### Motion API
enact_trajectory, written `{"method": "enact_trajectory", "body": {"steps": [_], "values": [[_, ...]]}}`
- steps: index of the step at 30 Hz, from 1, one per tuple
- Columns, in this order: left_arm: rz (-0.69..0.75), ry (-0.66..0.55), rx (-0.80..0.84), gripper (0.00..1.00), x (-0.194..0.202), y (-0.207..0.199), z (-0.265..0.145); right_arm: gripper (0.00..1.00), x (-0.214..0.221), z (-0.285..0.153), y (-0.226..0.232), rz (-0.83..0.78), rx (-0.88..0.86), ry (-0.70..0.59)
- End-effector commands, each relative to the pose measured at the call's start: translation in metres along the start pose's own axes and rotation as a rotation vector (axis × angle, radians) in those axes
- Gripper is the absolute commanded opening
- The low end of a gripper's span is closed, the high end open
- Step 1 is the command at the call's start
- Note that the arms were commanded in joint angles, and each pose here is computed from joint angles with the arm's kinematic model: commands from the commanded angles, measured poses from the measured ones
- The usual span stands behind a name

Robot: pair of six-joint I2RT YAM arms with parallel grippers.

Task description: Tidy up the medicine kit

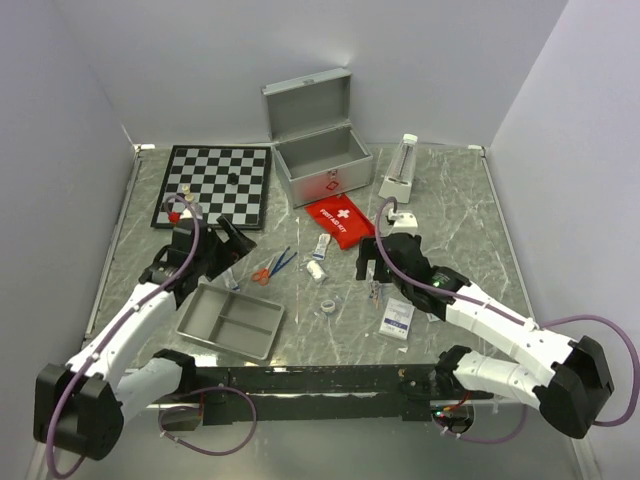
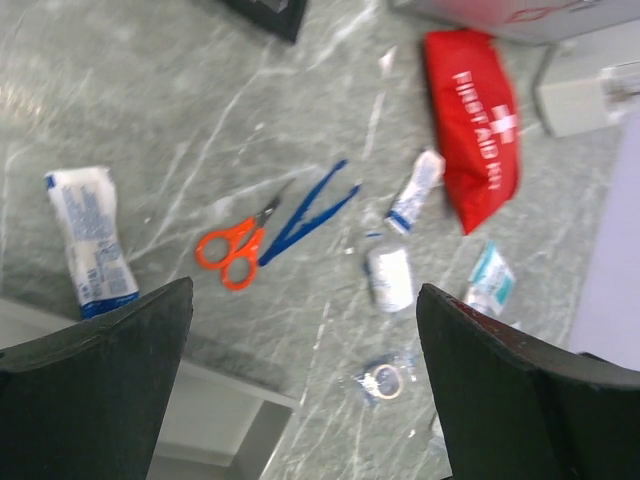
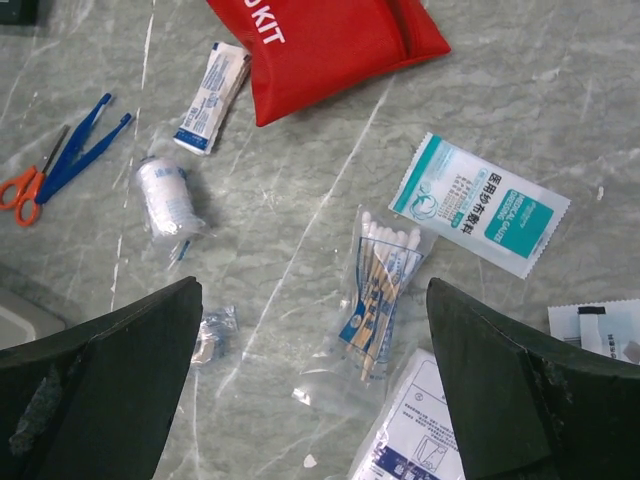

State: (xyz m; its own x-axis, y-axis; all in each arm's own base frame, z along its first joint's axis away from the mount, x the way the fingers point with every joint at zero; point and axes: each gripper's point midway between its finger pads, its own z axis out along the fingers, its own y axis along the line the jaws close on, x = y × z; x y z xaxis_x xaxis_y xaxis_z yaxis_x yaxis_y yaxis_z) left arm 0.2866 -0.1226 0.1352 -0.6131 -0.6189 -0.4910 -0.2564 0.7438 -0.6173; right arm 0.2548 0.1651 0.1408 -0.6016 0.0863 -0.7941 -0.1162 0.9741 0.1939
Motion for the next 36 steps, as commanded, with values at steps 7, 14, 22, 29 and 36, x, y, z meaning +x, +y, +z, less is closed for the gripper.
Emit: {"method": "enact_trajectory", "body": {"steps": [7,14,22,29,36], "values": [[0.052,-0.087,0.180,0.97,-0.014,-0.031,-0.023,0.97,-0.037,-0.004,-0.004,0.084,0.039,-0.147],[0.051,-0.099,0.267,0.99,-0.013,-0.043,-0.030,0.83,-0.062,0.023,-0.039,0.347,0.023,-0.074],[0.078,-0.146,0.285,0.92,-0.016,-0.041,-0.041,0.80,-0.054,0.077,-0.038,0.493,-0.011,0.008],[0.064,-0.140,0.305,0.88,-0.011,-0.041,-0.041,0.74,-0.062,0.114,-0.044,0.541,-0.028,0.041],[0.058,-0.122,0.306,0.86,-0.004,-0.038,-0.039,0.71,-0.058,0.141,-0.059,0.576,0.005,0.086]]}}
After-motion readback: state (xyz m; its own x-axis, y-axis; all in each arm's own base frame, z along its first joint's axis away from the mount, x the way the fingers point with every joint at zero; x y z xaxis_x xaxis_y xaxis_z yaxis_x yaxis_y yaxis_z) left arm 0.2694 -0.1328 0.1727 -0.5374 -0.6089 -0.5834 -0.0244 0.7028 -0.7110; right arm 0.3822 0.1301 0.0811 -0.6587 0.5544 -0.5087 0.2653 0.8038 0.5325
